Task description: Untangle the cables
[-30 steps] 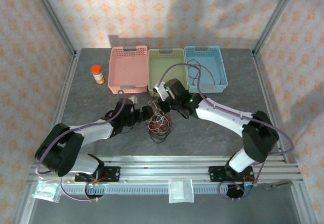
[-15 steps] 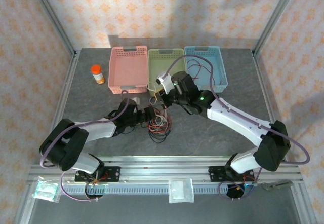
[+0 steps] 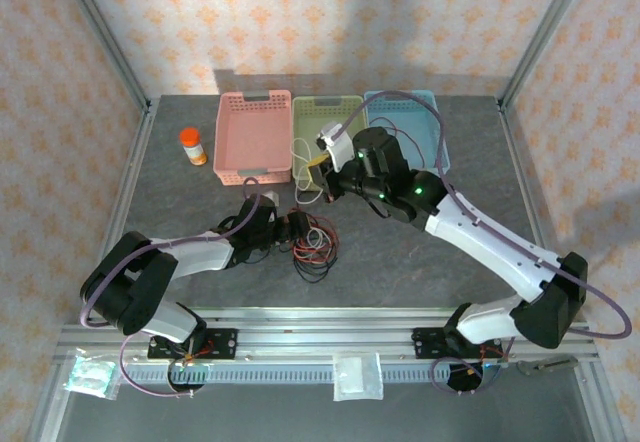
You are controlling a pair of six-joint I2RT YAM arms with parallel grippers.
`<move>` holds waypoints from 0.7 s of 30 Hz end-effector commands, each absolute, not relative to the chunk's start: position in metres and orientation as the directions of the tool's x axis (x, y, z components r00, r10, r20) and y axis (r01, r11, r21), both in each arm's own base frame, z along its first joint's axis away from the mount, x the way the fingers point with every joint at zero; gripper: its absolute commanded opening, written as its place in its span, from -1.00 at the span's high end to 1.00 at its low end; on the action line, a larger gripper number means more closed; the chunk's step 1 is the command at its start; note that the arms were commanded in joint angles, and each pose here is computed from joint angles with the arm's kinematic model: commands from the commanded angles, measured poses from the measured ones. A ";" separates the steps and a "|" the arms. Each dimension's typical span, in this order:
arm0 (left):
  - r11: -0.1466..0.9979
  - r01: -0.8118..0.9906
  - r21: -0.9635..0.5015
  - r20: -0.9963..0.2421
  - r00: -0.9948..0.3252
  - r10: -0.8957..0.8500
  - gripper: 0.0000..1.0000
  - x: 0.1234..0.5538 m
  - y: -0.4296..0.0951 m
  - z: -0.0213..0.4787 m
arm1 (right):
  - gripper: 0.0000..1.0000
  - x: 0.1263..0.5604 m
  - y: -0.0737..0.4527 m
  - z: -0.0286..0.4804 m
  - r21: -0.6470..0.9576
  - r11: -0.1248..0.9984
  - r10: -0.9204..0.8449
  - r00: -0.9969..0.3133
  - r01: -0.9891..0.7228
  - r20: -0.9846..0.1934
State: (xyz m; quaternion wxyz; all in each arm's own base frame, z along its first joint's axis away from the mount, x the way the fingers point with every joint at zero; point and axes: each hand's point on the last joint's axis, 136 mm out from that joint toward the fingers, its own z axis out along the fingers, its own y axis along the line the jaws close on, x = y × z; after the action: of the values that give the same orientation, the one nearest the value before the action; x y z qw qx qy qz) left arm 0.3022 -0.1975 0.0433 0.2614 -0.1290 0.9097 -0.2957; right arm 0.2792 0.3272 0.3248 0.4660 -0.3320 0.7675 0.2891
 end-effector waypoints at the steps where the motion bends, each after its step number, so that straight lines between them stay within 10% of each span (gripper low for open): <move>1: 0.830 -0.106 -0.548 -0.405 -0.835 -0.374 -0.80 0.300 -0.190 0.027 | 1.00 0.273 0.317 0.358 0.101 0.623 -0.208 -0.288 -0.776 -0.935; 21: 0.798 0.020 -0.602 -0.663 -0.569 -0.486 -0.81 0.316 -0.162 0.154 | 1.00 0.288 0.288 0.360 0.055 0.744 -0.131 -0.226 -0.666 -0.965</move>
State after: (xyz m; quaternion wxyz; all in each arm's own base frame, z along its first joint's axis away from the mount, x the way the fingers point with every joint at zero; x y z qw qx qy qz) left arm 0.3093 -0.1697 0.1295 0.4055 -0.1447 0.8490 -0.3064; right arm 0.2868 0.2947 0.3401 0.5264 -0.2915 0.7635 0.2344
